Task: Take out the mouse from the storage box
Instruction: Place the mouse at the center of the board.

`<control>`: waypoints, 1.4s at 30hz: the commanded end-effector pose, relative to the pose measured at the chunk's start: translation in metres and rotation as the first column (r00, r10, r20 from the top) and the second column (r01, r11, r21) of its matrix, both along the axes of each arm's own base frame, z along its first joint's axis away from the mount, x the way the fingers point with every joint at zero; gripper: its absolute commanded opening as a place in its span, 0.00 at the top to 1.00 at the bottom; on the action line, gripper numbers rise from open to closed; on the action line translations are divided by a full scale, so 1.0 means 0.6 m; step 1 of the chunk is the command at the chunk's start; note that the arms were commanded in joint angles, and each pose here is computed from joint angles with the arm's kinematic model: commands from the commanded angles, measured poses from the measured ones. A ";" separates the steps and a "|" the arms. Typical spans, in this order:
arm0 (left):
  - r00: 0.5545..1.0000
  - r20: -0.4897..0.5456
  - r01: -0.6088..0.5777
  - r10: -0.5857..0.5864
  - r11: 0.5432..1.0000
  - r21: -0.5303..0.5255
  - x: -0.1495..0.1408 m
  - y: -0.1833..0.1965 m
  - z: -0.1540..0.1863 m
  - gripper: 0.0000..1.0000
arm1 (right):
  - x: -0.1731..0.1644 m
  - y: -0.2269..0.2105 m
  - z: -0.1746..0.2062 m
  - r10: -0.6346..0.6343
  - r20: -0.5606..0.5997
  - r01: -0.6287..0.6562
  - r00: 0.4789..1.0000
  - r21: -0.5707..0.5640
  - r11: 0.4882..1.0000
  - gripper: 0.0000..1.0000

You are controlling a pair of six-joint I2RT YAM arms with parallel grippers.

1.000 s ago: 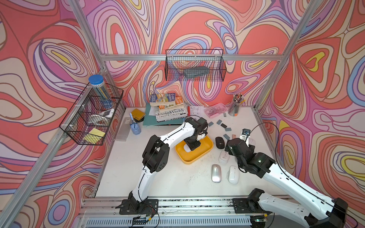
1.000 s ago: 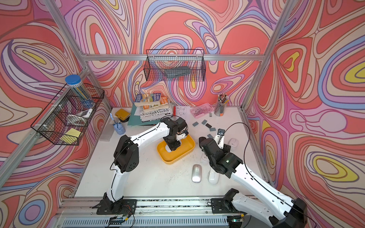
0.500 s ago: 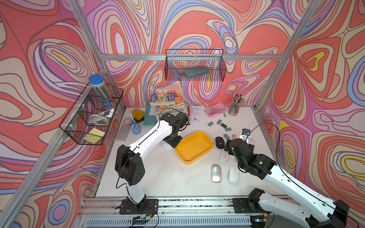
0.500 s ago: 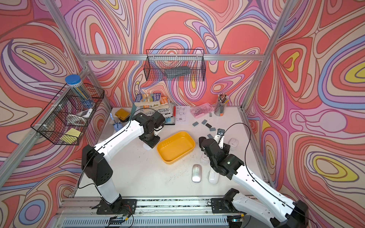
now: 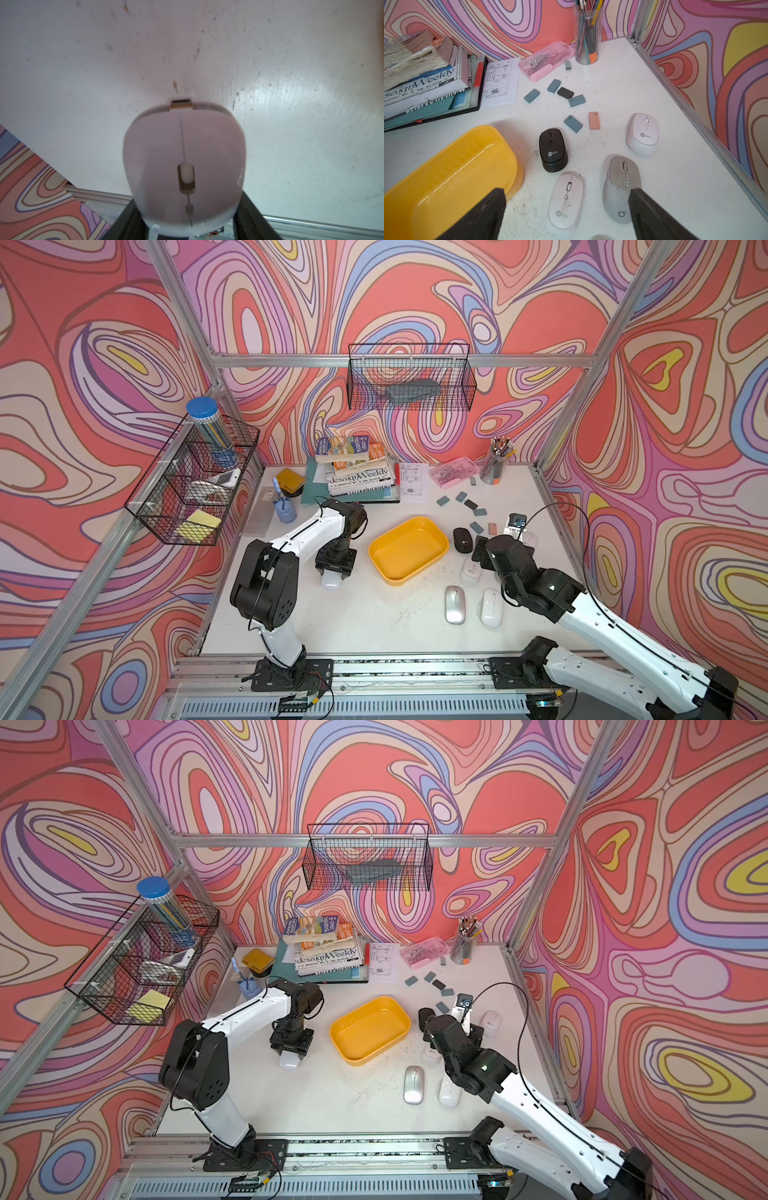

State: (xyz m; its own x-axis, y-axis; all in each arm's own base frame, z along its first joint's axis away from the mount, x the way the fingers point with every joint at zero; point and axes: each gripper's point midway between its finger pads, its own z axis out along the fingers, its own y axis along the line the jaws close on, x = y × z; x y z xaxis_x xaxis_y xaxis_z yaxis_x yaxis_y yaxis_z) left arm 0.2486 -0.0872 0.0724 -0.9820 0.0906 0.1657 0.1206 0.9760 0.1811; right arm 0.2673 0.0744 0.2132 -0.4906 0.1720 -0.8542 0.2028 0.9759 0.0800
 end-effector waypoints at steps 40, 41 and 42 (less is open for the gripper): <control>0.980 0.172 -0.095 0.102 0.994 -0.050 0.026 -0.007 0.071 0.01 | -0.026 -0.007 -0.015 0.000 -0.061 0.003 0.998 0.050 0.999 0.07; 0.967 0.239 -0.071 0.089 0.994 -0.081 0.033 -0.014 0.110 0.01 | -0.025 -0.005 -0.012 0.003 -0.062 0.001 0.998 0.052 0.999 0.08; 0.950 0.305 -0.032 0.066 0.993 -0.115 0.039 -0.023 0.144 0.01 | -0.025 -0.003 -0.011 0.008 -0.065 -0.004 0.998 0.055 0.998 0.07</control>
